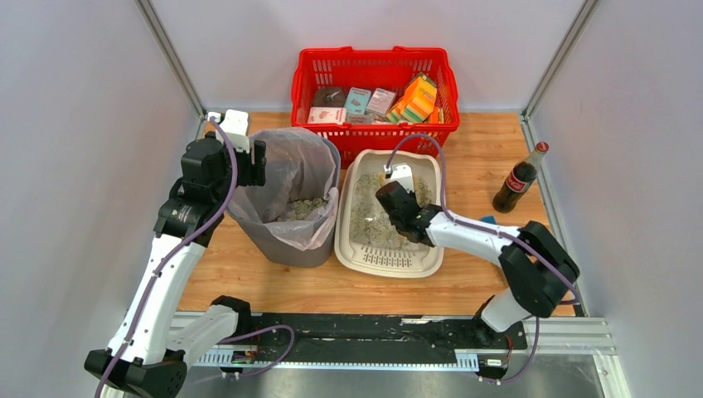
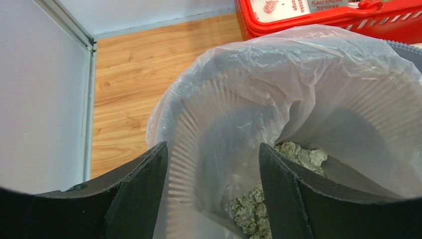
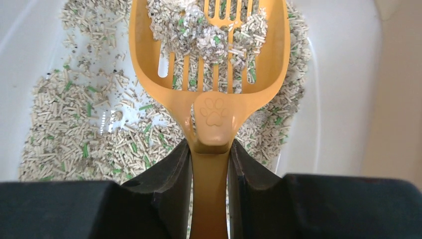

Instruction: Clean the litter box

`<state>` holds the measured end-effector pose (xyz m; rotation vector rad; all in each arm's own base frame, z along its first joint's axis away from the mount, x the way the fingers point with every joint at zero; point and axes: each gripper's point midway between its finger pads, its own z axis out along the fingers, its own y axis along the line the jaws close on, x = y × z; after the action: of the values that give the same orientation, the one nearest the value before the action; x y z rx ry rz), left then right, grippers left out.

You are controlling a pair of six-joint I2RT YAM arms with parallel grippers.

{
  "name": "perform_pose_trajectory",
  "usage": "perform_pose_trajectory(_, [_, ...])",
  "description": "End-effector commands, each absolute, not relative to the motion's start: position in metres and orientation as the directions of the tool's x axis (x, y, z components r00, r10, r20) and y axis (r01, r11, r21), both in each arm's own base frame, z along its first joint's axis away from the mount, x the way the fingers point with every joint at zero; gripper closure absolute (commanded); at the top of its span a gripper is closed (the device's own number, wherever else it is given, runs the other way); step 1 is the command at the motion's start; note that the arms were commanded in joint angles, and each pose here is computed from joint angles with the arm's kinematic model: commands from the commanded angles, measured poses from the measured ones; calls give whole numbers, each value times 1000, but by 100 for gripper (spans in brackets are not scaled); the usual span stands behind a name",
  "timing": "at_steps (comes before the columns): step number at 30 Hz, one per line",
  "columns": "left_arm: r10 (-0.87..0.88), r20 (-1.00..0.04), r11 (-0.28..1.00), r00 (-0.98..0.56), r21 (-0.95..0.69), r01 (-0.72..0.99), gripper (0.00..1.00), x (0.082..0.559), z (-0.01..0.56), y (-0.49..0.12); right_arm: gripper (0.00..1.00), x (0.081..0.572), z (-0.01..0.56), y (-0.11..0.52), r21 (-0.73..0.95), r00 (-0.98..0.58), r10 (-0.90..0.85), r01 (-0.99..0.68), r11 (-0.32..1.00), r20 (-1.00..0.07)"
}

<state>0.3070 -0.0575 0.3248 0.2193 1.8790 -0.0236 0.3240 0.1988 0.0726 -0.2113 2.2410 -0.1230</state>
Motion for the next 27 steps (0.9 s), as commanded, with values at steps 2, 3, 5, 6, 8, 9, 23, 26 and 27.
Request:
perform_pose_trajectory(2, [108,-958,983,-266,63,171,25,308,333,-62,100,322,113,198,-73,-530,-126,-120,990,-839])
perform_pose_trajectory(3, [107,-958,983,-265,63,171,25,308,333,-62,100,320,115,200,-57,-527,-119,-133,989,-842])
perform_pose_trajectory(5, [106,-958,983,-268,61,173,25,308,333,-63,100,314,115,198,-46,-526,-116,-144,989,-843])
perform_pose_trajectory(6, [108,-958,983,-267,63,172,25,308,333,-63,100,311,122,197,-27,-513,-101,-149,988,-853])
perform_pose_trajectory(8, [108,-957,983,-269,62,175,25,308,332,-63,100,303,119,191,-36,-516,-112,-156,987,-849])
perform_pose_trajectory(9, [106,-957,983,-269,60,175,25,308,332,-63,100,300,126,188,-28,-501,-104,-157,987,-859])
perform_pose_trajectory(23, [114,-958,983,-262,71,168,22,307,335,-61,100,242,141,176,-21,-431,-94,-172,985,-897])
perform_pose_trajectory(26, [107,-961,982,-257,61,181,22,305,337,-63,100,233,143,199,28,-426,-92,-268,963,-900])
perform_pose_trajectory(27, [106,-960,982,-258,59,182,21,305,337,-64,100,232,138,205,-12,-427,-133,-276,961,-895])
